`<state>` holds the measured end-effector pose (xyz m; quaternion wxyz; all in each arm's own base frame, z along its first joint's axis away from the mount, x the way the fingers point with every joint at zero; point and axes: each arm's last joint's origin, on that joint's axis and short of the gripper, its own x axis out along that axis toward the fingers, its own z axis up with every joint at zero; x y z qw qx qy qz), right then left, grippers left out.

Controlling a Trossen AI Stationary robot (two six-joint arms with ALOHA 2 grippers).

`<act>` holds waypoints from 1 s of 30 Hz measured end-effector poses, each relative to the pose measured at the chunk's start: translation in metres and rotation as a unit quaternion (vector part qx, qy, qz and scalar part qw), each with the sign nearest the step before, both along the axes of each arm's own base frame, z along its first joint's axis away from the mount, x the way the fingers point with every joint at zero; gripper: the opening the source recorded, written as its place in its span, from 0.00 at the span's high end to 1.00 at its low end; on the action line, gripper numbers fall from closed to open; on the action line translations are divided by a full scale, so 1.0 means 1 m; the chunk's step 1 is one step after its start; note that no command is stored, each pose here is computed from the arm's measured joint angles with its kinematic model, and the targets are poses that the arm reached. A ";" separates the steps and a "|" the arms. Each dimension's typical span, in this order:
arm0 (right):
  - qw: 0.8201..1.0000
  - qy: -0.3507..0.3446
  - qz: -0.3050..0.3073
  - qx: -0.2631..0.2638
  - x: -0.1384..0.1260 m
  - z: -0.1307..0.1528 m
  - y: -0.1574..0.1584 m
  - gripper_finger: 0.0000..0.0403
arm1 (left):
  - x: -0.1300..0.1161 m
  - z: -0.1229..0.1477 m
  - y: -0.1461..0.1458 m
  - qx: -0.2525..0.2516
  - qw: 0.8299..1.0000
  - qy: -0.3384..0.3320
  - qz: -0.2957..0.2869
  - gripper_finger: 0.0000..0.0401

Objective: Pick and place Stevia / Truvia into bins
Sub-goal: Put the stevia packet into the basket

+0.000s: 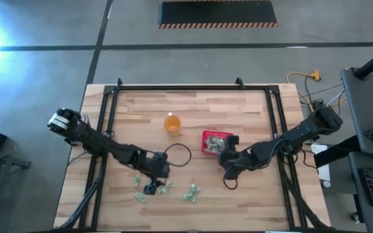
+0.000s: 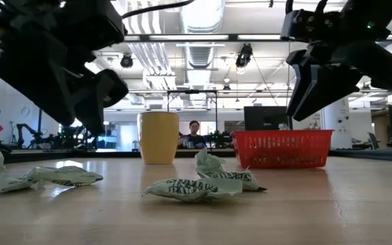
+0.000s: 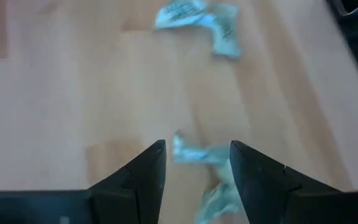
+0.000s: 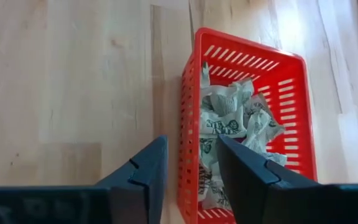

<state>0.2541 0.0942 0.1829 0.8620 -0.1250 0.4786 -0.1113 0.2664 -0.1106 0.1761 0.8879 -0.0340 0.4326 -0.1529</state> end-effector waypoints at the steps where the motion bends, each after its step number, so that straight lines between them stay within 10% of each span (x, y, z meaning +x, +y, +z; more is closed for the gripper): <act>1: 1.000 0.000 0.000 0.000 0.000 0.000 0.000 0.69 | 0.001 -0.001 -0.003 -0.003 1.000 -0.007 -0.004 0.60; 22: 1.000 -0.010 -0.003 0.007 0.001 0.001 0.001 0.71 | 0.011 -0.039 -0.014 0.006 0.999 0.043 -0.011 0.60; 30: 1.000 -0.010 -0.003 0.007 0.001 0.001 0.001 0.73 | 0.010 -0.039 -0.013 0.021 0.999 0.040 -0.012 0.78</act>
